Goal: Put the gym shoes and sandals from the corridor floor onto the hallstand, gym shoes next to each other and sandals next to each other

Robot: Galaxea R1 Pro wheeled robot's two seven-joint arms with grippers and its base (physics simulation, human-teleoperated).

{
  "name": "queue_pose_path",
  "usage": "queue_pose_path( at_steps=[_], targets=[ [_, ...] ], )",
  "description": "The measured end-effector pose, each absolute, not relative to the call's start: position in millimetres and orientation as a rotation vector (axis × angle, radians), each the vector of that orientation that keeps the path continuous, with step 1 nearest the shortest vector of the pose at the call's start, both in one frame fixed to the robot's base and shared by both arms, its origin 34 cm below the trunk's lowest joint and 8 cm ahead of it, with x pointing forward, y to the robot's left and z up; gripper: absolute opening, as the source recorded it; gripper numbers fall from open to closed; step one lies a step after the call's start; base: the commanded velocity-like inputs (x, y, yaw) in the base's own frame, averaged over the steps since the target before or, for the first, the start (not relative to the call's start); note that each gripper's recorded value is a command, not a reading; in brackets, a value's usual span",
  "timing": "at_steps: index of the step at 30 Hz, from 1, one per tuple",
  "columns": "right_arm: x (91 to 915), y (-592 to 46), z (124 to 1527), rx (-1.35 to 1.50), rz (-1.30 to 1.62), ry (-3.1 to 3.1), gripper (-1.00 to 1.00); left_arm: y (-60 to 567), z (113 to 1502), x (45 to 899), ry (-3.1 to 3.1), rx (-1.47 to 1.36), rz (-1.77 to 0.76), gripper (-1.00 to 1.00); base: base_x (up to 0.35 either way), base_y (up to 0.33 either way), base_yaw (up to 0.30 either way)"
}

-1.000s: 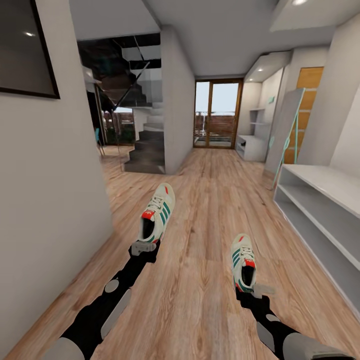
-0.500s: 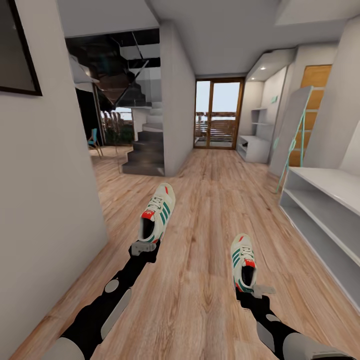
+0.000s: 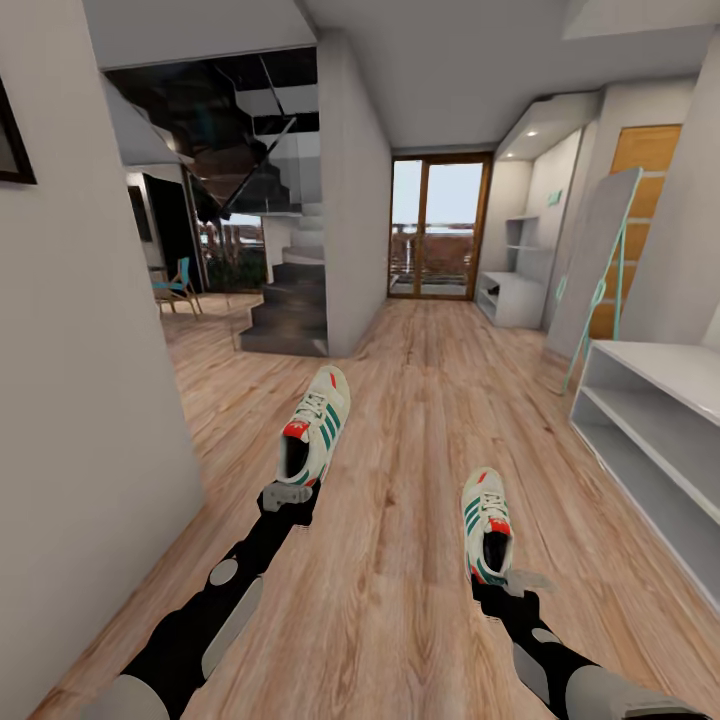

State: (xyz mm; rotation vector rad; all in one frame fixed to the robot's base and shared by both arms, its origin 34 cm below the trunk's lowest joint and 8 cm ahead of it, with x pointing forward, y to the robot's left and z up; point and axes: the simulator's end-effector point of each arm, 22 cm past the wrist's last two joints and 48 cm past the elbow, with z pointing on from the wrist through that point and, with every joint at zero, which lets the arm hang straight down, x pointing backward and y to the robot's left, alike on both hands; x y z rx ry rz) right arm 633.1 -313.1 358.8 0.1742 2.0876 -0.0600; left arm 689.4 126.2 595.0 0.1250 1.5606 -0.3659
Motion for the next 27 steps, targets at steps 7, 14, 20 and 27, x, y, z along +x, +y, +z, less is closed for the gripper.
queue_pose_path(
  at_steps=[7, 14, 20, 27],
  targets=[
    [633.0, -313.1, 358.8, 0.174, -0.060, 2.088, -1.00, 126.1, 595.0, 689.4, 1.560, 0.125, -0.366, -1.00, 0.346, 0.000, 0.000],
    [633.1, -313.1, 358.8, 0.174, -0.060, 2.088, -1.00, 126.2, 595.0, 689.4, 1.561, 0.125, -0.366, -1.00, 0.346, 0.000, 0.000],
    [633.0, -313.1, 358.8, 0.174, -0.060, 2.088, -1.00, 126.1, 595.1, 689.4, 1.560, 0.126, -0.366, -1.00, 0.346, 0.000, 0.000],
    [633.0, -313.1, 358.8, 0.174, -0.060, 2.088, -1.00, 126.0, 595.1, 689.4, 1.560, 0.127, -0.365, -1.00, 0.346, 0.000, 0.000]
  ],
)
